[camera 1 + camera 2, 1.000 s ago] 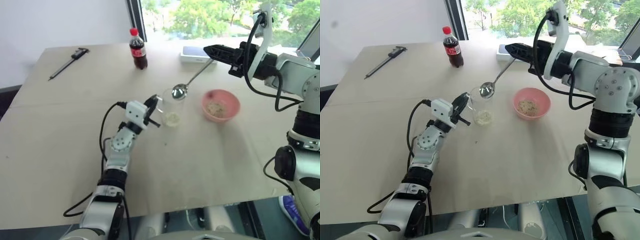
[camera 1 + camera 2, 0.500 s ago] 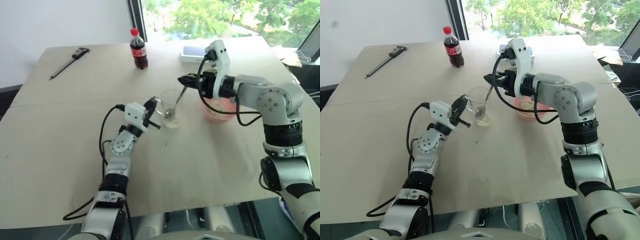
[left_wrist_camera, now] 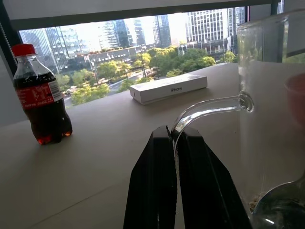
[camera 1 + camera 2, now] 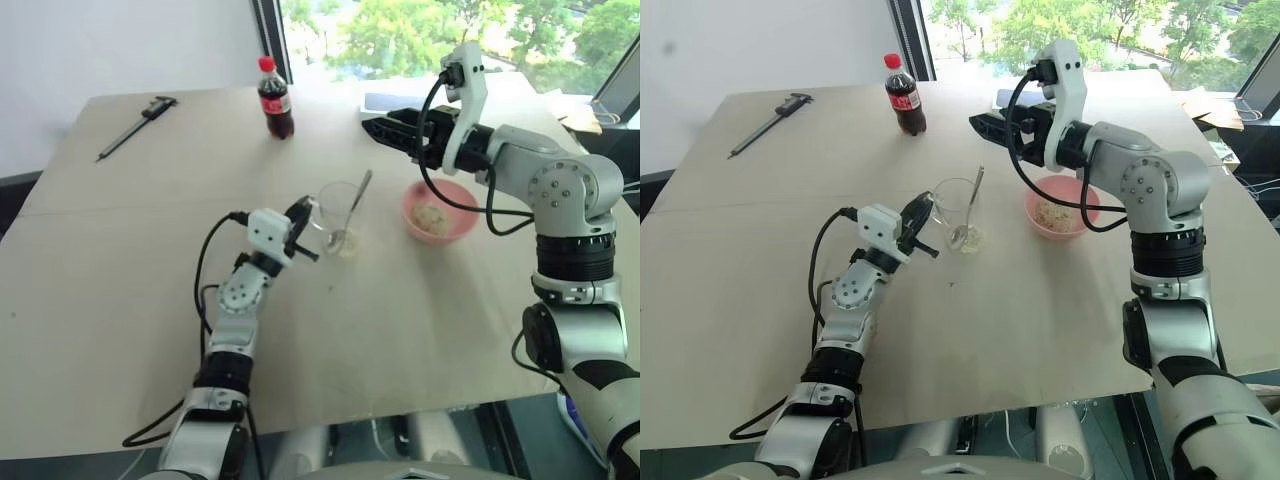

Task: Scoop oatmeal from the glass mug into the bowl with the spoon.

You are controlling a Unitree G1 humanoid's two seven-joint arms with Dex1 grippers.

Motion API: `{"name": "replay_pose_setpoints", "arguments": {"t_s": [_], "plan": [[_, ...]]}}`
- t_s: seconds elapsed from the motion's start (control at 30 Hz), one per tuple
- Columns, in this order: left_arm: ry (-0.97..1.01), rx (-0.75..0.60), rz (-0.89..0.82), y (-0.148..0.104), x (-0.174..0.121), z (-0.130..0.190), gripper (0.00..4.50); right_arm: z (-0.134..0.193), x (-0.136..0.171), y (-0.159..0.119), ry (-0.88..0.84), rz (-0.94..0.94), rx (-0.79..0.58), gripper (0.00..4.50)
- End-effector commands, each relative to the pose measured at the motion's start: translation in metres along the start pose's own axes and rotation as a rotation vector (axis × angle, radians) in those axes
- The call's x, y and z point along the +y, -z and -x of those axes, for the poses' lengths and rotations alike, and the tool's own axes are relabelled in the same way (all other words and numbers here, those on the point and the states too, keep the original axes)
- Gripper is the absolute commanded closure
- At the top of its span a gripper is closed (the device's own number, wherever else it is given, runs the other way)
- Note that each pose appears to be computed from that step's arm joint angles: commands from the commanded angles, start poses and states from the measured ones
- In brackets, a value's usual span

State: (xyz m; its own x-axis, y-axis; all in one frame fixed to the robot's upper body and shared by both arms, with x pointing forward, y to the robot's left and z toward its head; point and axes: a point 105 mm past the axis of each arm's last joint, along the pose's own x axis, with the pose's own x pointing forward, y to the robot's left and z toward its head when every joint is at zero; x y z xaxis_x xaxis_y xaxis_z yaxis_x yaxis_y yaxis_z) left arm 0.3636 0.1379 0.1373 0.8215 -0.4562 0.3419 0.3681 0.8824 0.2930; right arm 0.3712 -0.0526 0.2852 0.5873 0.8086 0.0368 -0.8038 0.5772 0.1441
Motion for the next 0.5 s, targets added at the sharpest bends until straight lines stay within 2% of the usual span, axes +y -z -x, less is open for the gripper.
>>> {"name": "replay_pose_setpoints", "arguments": {"t_s": [0.03, 0.17, 0.2, 0.23, 0.33, 0.5], "plan": [[-0.008, -0.047, -0.031, -0.011, 0.003, 0.003, 4.5, 0.006, 0.004, -0.017, -0.009, 0.031, -0.065, 1.14], [-0.009, -0.053, -0.016, -0.011, 0.002, 0.006, 4.5, 0.006, 0.003, -0.017, -0.003, 0.029, -0.068, 1.14], [-0.008, -0.055, -0.008, -0.011, 0.002, 0.006, 3.79, 0.006, 0.003, -0.017, -0.003, 0.029, -0.067, 1.1], [-0.004, -0.055, -0.006, -0.011, 0.001, 0.006, 3.51, 0.006, 0.004, -0.017, -0.004, 0.029, -0.067, 1.1], [0.006, -0.053, -0.014, -0.011, -0.002, 0.007, 2.27, 0.006, 0.004, -0.017, -0.005, 0.027, -0.067, 1.1], [0.008, -0.058, -0.015, -0.013, -0.002, 0.013, 2.27, 0.009, 0.002, -0.017, -0.004, 0.036, -0.071, 1.1]]}}
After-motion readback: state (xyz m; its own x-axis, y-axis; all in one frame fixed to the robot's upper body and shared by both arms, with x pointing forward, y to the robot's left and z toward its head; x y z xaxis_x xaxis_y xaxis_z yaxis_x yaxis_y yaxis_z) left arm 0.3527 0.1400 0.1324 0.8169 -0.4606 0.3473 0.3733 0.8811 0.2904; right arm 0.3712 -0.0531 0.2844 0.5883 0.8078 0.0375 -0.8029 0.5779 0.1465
